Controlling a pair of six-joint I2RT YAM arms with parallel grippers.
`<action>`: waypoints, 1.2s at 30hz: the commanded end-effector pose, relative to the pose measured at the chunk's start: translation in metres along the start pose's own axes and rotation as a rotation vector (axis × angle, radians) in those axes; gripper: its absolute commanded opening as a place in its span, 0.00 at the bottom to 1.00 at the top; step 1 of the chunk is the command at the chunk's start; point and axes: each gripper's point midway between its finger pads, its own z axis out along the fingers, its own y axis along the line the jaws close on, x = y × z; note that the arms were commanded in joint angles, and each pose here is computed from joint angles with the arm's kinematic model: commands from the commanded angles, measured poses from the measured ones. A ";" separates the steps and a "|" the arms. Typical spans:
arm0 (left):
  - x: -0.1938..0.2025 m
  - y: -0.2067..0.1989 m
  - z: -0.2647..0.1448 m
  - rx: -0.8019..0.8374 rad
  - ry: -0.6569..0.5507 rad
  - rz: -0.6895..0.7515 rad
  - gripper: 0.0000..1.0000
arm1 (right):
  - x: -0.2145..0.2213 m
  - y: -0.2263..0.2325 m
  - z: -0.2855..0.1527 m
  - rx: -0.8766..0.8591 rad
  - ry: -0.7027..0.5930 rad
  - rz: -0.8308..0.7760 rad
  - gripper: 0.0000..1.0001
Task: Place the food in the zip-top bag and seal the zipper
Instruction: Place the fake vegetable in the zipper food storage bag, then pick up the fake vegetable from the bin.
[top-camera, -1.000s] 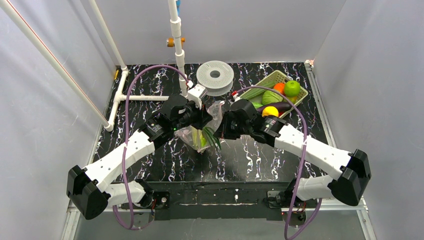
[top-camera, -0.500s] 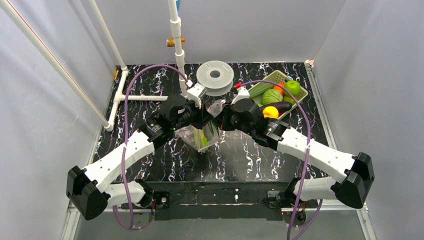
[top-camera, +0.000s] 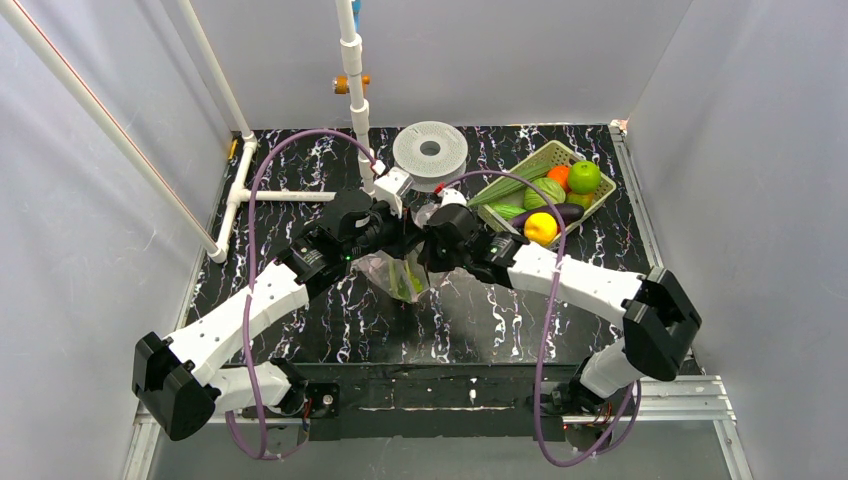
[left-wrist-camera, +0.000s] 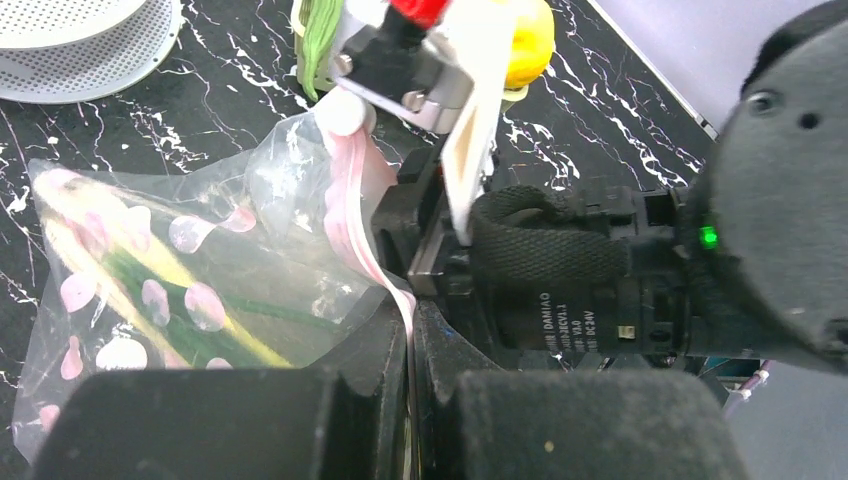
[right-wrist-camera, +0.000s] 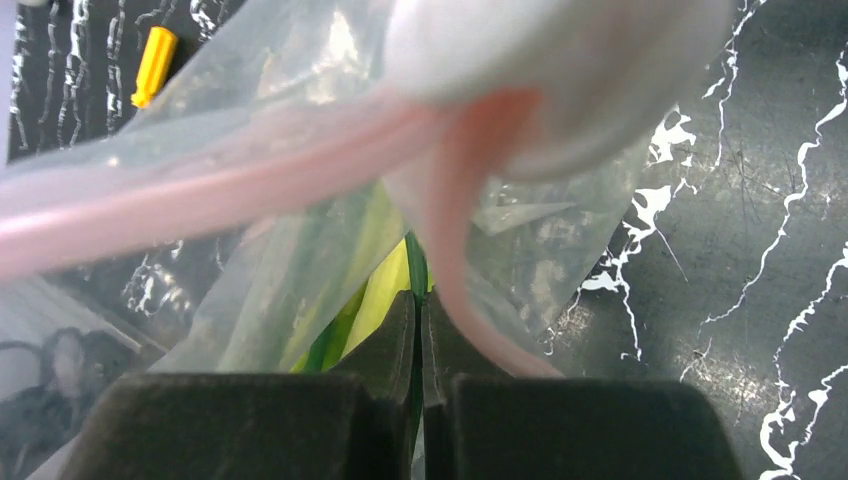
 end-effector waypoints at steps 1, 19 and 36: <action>-0.020 -0.015 -0.012 0.049 -0.067 0.015 0.00 | -0.015 0.005 -0.008 0.046 0.013 0.013 0.02; -0.014 -0.006 -0.006 0.013 -0.047 0.019 0.00 | -0.023 0.004 -0.122 -0.048 0.016 0.020 0.48; -0.007 -0.003 0.001 0.004 -0.014 0.012 0.00 | -0.044 -0.144 -0.165 0.389 -0.146 0.256 0.98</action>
